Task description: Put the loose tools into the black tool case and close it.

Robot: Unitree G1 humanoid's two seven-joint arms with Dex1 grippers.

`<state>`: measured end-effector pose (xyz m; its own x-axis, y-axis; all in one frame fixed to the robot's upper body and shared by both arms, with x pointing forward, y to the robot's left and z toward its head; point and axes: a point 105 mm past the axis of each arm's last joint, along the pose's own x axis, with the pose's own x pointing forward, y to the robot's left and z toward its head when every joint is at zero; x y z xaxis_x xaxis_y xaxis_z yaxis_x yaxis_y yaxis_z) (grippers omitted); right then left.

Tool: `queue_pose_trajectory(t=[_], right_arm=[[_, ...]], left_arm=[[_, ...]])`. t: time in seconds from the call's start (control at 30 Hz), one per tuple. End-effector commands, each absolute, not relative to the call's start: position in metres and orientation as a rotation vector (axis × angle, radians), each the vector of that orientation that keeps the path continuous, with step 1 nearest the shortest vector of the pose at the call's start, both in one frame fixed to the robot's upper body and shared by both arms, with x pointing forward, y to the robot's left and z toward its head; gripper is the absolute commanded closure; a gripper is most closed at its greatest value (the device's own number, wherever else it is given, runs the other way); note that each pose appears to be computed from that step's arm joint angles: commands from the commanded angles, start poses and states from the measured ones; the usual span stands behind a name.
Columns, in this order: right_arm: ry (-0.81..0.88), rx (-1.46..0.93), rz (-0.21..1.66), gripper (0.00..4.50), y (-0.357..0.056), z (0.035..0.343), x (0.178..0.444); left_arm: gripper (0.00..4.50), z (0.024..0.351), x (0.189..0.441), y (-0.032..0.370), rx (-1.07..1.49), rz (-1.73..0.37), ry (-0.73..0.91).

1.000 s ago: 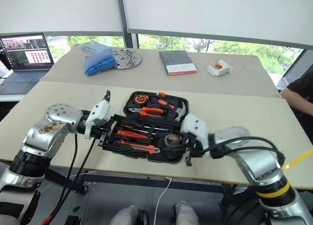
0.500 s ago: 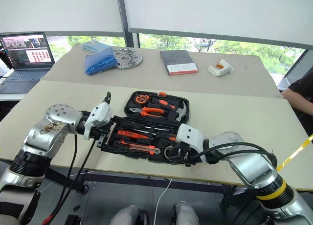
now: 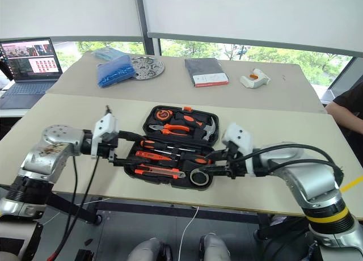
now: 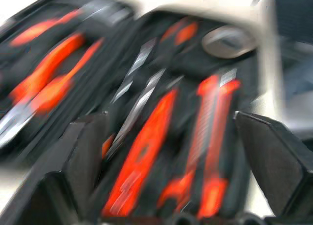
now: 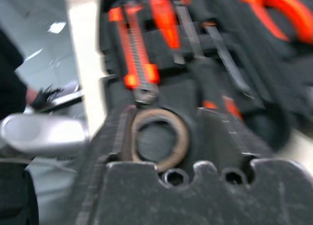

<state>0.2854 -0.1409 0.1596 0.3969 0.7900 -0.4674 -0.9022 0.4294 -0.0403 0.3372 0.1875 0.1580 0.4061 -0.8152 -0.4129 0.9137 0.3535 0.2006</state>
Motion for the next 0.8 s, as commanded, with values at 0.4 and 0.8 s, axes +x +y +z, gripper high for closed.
queue_pose_trajectory(t=[0.4,0.8], right_arm=[[0.319,-0.499,0.927,4.50,-0.169,0.127,0.322],[0.277,-0.431,1.112,4.50,-0.148,0.133,0.283]], left_arm=[[4.46,0.132,0.363,0.182,0.464,-1.084,0.264],[4.46,0.120,0.312,0.127,0.423,-1.410,0.295]])
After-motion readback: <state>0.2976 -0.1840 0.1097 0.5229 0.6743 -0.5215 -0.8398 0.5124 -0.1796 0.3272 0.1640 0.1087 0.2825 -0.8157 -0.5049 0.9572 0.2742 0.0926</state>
